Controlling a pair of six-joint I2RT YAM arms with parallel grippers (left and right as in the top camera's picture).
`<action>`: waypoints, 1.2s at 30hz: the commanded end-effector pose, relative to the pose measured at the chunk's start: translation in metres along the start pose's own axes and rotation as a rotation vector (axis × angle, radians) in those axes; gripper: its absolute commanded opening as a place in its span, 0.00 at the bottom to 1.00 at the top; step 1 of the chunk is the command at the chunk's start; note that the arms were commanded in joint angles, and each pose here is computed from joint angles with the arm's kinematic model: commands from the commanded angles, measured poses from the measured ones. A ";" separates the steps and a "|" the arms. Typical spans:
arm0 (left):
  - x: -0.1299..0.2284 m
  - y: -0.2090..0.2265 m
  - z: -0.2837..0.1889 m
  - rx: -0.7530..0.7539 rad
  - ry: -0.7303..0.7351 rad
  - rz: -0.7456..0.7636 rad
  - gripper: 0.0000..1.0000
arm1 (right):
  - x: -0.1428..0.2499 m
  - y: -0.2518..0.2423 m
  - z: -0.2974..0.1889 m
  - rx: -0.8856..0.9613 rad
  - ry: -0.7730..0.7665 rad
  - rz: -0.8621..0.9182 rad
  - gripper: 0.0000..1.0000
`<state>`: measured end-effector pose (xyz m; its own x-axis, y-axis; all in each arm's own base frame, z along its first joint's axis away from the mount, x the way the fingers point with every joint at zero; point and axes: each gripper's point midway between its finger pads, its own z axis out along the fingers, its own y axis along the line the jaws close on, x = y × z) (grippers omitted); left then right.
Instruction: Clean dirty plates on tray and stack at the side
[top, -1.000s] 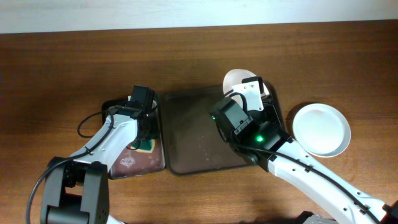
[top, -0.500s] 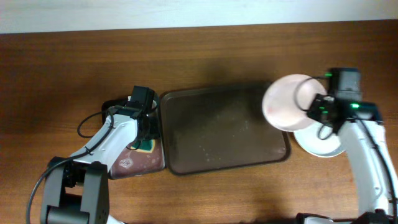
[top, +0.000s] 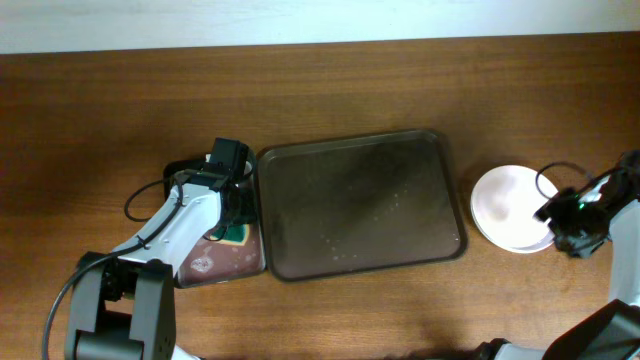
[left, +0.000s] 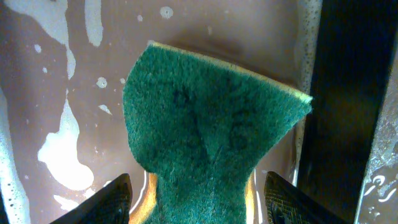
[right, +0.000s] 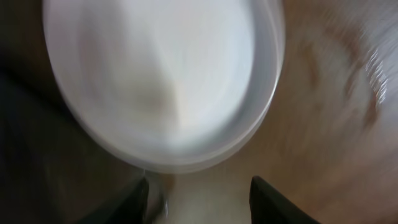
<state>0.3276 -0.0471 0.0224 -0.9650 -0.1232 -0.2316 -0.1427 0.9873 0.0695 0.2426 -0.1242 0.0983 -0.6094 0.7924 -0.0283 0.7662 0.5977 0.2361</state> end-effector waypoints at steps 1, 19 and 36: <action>0.001 0.002 0.000 -0.001 0.001 -0.001 0.66 | 0.040 0.014 0.011 -0.050 0.147 -0.123 0.51; 0.001 0.002 0.000 -0.002 0.004 0.000 0.66 | 0.119 0.046 0.100 -0.006 0.185 -0.506 0.49; 0.001 0.002 0.000 -0.003 0.004 0.000 0.66 | 0.157 0.048 0.112 0.003 0.250 -0.593 0.25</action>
<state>0.3274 -0.0431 0.0225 -0.9643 -0.1285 -0.2317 -0.1506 0.9853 0.0802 0.2175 0.0273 -0.0004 -0.9479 0.3166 0.0363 0.3164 0.9214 0.2256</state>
